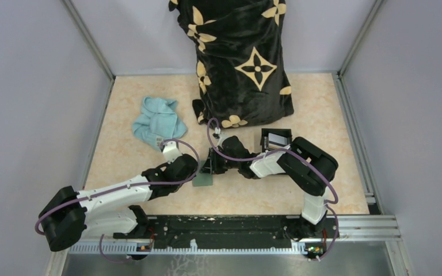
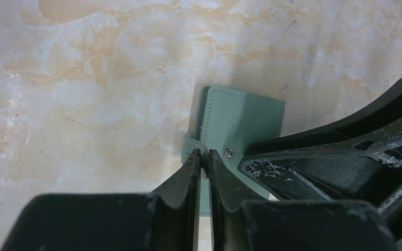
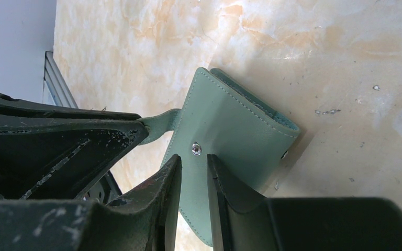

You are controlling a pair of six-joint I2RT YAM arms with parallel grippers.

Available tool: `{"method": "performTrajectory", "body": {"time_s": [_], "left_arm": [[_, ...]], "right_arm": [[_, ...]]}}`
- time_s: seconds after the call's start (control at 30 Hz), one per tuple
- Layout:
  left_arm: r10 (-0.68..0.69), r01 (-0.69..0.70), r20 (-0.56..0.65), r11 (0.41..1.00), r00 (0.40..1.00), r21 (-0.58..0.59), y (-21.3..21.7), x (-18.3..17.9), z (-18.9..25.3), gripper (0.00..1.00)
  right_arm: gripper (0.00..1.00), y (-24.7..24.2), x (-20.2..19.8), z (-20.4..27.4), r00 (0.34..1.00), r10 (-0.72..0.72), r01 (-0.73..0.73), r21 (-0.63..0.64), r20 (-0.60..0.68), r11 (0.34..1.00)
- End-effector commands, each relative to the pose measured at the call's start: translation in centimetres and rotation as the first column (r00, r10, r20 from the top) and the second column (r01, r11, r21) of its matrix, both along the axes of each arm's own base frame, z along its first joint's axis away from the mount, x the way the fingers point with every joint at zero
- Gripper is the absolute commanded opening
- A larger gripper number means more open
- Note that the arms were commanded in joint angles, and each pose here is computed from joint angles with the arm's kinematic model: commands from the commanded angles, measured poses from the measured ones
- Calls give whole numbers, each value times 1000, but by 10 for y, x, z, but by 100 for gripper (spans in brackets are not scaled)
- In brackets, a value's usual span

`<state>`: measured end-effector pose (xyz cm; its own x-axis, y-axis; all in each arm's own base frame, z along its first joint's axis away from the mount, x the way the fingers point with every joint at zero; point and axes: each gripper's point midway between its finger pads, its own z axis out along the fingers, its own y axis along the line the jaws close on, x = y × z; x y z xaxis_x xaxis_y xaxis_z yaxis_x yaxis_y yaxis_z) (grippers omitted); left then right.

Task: Put the credit cards into the card holder
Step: Close the card holder at the center of the board.

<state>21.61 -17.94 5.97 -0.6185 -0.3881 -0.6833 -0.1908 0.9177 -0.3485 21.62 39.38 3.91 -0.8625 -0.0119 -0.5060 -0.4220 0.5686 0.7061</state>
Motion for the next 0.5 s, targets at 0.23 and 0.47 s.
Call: {"method": "performTrajectory", "body": {"time_s": [0.23, 0.47], "left_arm": [[-31, 32, 14, 998, 999, -46, -13, 3, 14, 15], [-36, 36, 8, 998, 999, -50, -15, 3, 12, 16]], "right_arm": [[26, -6, 2, -20, 1000, -23, 23, -69, 7, 997], [26, -6, 1, -18, 1000, -25, 25, -65, 6, 998]]}}
